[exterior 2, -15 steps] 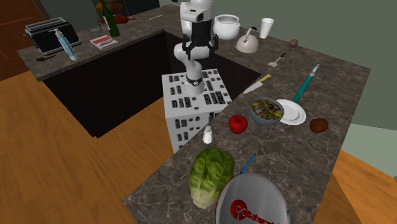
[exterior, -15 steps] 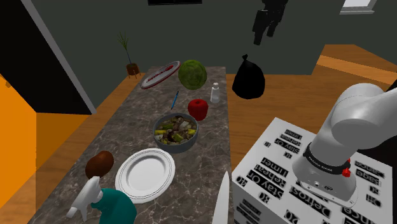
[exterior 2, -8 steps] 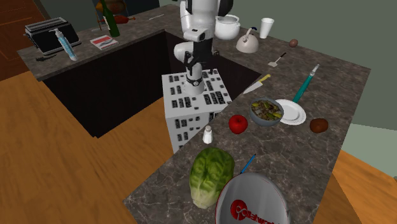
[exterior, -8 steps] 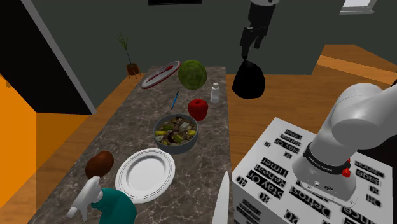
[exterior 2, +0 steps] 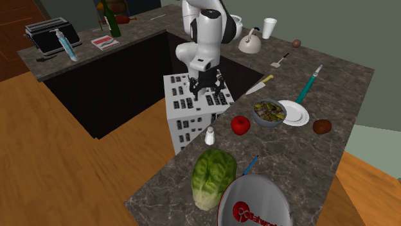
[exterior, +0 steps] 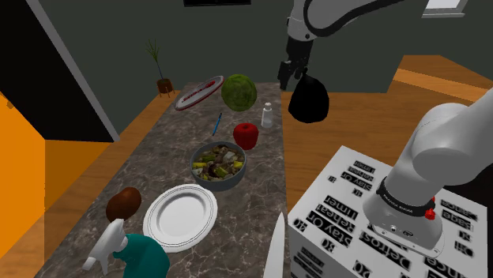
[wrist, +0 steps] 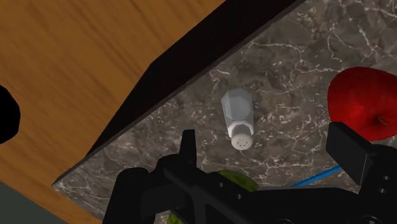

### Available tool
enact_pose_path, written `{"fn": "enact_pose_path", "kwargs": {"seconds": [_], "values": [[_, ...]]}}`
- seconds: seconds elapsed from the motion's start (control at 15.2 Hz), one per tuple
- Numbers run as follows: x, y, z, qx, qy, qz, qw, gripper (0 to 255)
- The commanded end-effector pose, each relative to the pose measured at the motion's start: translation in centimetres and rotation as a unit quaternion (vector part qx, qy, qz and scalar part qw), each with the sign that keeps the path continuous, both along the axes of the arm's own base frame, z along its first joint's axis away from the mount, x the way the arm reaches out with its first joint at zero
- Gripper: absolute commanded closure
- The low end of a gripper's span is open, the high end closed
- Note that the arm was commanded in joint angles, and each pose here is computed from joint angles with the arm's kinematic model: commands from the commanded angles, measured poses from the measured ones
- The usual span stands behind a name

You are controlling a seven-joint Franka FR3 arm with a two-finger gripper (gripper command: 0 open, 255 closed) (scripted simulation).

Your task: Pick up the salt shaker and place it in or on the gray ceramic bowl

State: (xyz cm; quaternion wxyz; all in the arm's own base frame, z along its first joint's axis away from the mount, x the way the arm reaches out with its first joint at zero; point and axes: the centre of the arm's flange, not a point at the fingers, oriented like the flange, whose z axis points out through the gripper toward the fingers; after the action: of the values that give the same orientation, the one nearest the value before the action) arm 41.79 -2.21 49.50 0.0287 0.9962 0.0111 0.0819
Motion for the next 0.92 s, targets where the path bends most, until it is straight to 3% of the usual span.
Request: {"fn": "enact_pose_path", "kwargs": {"seconds": [0.0, 0.53, 0.86], "values": [[1.7, 0.1, -2.0, 0.0, -0.007, 0.004, 1.0, 0], [8.3, 0.5, -9.8, 0.001, -0.027, 0.021, 0.9994, 0], [9.1, 0.4, -12.3, 0.001, -0.028, 0.022, 0.9994, 0]]}}
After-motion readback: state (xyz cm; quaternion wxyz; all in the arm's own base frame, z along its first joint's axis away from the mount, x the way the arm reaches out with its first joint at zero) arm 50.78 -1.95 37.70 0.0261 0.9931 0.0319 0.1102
